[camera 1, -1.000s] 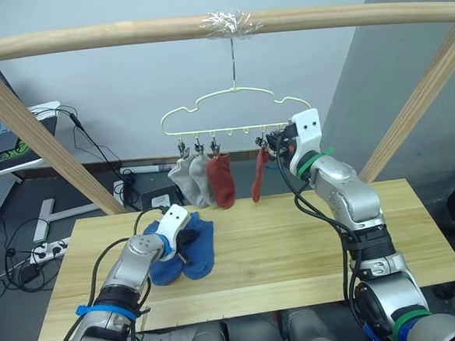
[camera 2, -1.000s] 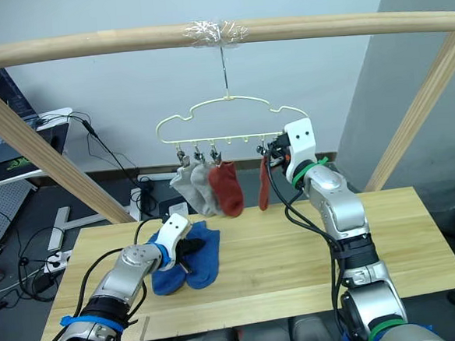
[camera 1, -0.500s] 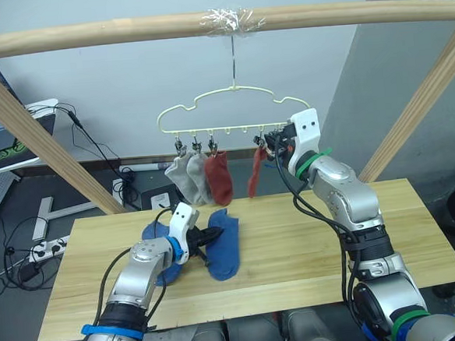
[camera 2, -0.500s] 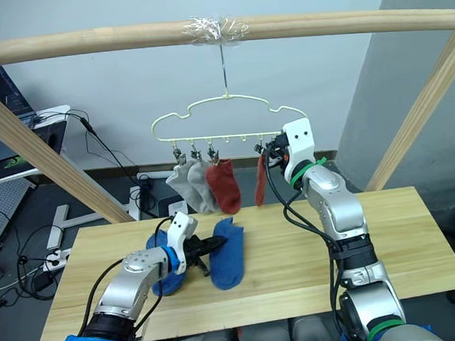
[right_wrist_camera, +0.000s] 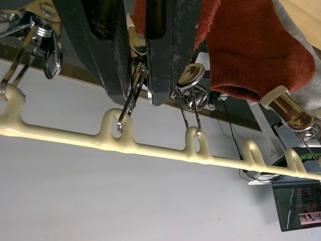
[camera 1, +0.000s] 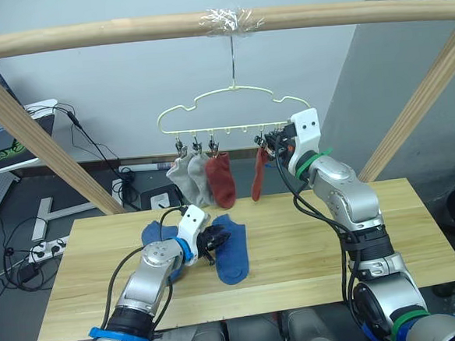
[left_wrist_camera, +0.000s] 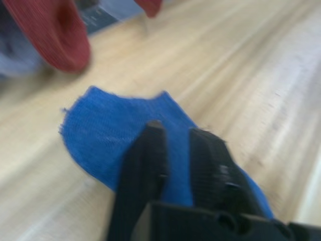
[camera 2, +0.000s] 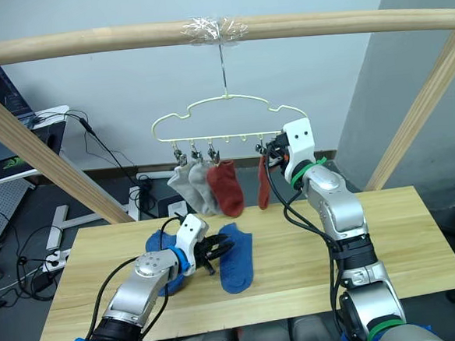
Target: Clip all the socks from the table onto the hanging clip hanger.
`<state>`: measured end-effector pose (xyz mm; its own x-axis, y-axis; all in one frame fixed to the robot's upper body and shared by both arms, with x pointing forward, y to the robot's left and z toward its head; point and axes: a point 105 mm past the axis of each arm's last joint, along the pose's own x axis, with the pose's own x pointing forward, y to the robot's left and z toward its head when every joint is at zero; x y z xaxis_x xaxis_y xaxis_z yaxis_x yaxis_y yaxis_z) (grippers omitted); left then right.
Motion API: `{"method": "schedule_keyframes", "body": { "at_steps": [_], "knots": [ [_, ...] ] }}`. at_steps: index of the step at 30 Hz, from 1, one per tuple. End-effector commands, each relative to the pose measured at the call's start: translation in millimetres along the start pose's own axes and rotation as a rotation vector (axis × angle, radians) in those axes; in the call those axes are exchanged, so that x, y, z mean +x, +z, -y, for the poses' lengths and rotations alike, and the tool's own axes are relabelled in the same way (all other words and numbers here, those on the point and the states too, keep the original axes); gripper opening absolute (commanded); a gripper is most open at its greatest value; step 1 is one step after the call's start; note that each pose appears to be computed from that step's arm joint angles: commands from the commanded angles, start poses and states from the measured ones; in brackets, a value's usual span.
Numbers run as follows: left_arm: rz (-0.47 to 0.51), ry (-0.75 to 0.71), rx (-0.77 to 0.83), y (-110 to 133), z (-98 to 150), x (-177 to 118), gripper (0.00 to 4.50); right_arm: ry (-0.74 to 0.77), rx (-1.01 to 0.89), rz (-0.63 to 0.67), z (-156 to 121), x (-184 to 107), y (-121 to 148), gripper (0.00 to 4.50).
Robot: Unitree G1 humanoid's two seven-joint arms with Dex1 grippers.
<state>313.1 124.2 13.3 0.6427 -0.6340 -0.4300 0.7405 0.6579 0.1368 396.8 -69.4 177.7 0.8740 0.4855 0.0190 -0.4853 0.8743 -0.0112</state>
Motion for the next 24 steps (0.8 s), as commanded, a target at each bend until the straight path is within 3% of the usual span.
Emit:
{"method": "schedule_keyframes", "body": {
  "at_steps": [1, 6, 8, 12, 17, 20, 24],
  "knots": [
    [0.036, 0.062, 0.017, 10.0, -6.8, 0.6, 2.6, 0.005, -0.012, 0.065, -1.6, -2.1, 17.7, 0.07],
    [-0.046, 0.137, 0.02, -2.6, -13.8, 14.7, 4.11, 0.01, -0.011, 0.067, -2.9, -1.3, 18.2, 0.07],
    [-0.071, 0.143, 0.031, -6.5, -14.1, 21.4, 4.5, 0.013, -0.012, 0.068, -3.5, -1.0, 18.7, 0.07],
    [-0.11, 0.173, -0.005, -14.7, -16.6, 31.7, 4.5, 0.018, -0.012, 0.067, -5.0, -0.9, 18.7, 0.07],
    [-0.178, 0.118, -0.039, -28.0, -2.4, 39.8, 4.5, 0.024, -0.009, 0.067, -7.3, -0.9, 18.3, 0.07],
    [-0.212, 0.12, -0.053, -35.8, -0.7, 39.3, 3.92, 0.024, -0.007, 0.068, -8.0, -0.9, 18.3, 0.07],
    [-0.209, 0.1, -0.095, -36.8, 2.9, 38.8, 2.76, 0.023, -0.005, 0.069, -8.4, -0.9, 18.5, 0.07]
  ]
}}
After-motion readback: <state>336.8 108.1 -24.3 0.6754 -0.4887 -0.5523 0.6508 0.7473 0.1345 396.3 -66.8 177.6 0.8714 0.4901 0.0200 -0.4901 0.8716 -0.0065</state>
